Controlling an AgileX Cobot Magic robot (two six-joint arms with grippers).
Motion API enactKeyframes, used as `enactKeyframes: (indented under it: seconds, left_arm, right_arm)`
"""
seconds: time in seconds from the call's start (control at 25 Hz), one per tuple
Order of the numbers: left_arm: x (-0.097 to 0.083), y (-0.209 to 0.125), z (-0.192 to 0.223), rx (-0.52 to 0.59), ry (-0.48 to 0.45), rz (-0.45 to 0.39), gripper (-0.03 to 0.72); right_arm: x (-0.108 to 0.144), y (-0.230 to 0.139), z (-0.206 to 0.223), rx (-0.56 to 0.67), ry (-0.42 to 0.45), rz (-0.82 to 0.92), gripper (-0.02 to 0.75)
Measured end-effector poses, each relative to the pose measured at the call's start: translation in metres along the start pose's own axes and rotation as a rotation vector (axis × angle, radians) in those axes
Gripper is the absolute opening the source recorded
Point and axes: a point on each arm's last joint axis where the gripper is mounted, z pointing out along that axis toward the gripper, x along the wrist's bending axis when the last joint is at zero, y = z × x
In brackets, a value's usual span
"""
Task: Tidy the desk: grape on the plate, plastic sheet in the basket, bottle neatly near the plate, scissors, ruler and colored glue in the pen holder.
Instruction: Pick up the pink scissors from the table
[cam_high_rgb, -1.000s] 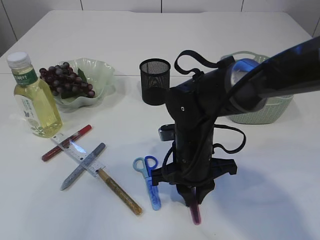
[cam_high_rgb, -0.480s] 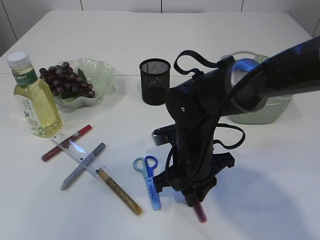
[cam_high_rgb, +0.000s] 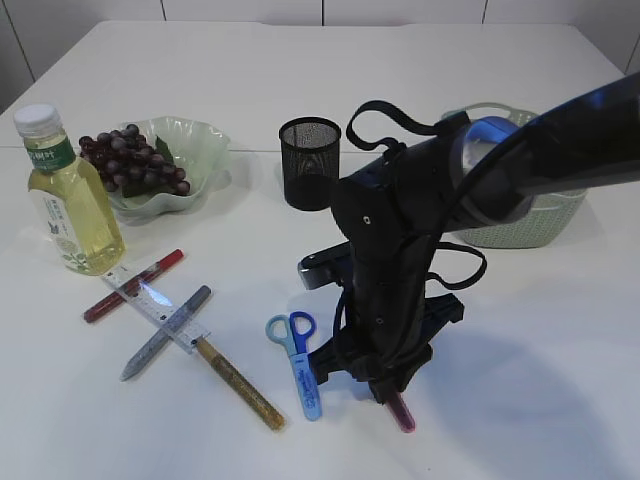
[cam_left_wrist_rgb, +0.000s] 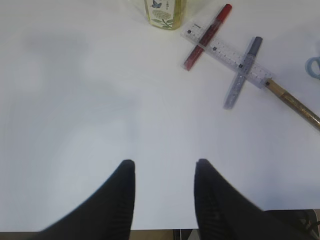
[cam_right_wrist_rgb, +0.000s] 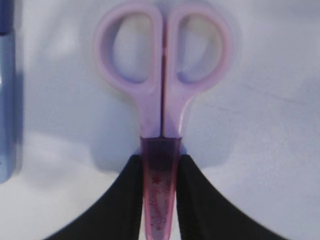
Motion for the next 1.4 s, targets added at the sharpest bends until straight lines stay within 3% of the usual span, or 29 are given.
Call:
enactKeyframes:
  seconds: [0.68, 1.4]
  left_arm:
    - [0.000, 0.000, 0.000, 0.000, -0.001, -0.002, 0.289]
    - [0.000, 0.000, 0.000, 0.000, -0.001, -0.014, 0.260]
  right_arm:
    - [0.000, 0.005, 0.000, -0.059, -0.007, -0.072, 0.173]
    - [-0.004, 0.007, -0.050, -0.359, 0.011, -0.136, 0.172]
